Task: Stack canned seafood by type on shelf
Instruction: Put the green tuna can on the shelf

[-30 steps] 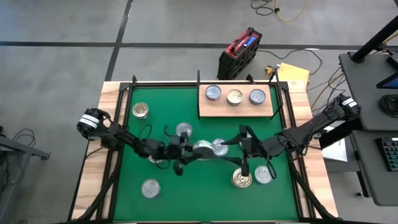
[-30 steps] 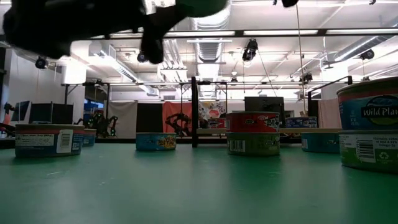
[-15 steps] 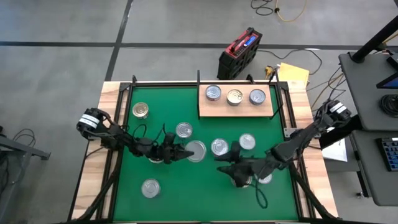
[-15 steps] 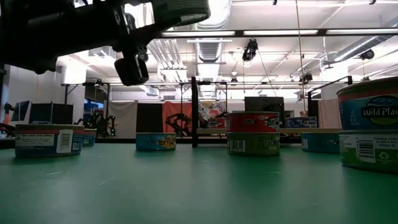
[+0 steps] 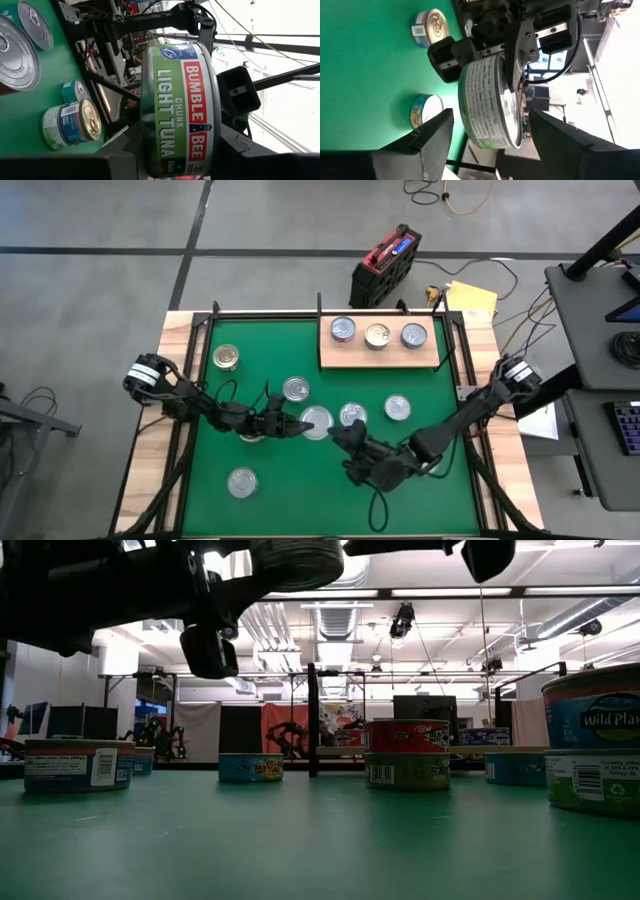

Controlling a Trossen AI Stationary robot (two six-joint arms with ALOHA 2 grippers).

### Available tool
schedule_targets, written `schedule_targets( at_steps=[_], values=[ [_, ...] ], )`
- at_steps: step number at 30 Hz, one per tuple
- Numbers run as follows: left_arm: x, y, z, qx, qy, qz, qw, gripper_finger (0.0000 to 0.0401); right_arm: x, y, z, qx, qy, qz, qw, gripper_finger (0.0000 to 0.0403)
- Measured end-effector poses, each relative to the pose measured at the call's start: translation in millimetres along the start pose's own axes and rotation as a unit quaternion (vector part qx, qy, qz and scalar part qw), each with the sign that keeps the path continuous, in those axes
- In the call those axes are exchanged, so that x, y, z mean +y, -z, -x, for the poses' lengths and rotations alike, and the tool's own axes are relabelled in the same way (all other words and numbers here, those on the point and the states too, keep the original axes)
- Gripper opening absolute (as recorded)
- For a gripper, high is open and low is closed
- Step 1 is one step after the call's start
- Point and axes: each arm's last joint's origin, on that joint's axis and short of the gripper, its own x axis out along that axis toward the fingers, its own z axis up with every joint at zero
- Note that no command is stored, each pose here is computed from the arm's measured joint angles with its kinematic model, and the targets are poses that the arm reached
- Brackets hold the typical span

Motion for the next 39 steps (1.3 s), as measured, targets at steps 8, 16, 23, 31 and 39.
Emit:
schedule_targets(
  at_steps=[8,16,23,31,39],
  values=[
    [-3.1,0.4,-3.9,0.001,0.009,0.001,1.000,0.0121,4.4,-6.2,-6.1,0.011,0.000,0.041,0.999,0.0233],
    [-5.1,2.3,-10.3,0.012,0.007,-0.004,1.000,0.0121,3.8,-4.2,-8.9,0.016,0.001,0.051,0.999,0.0208],
    [-7.5,4.5,-19.2,0.020,-0.001,-0.012,1.000,0.0121,2.5,0.3,-13.8,0.036,0.007,0.056,0.998,0.0190],
    [-8.1,5.5,-19.6,0.032,0.005,-0.075,0.997,0.0233,3.6,1.1,-13.5,0.044,0.009,0.058,0.997,0.0131],
    [-8.7,6.2,-19.2,0.051,0.018,-0.147,0.988,0.0281,-3.1,5.5,-7.2,0.046,0.009,0.016,0.999,0.0131]
  ],
)
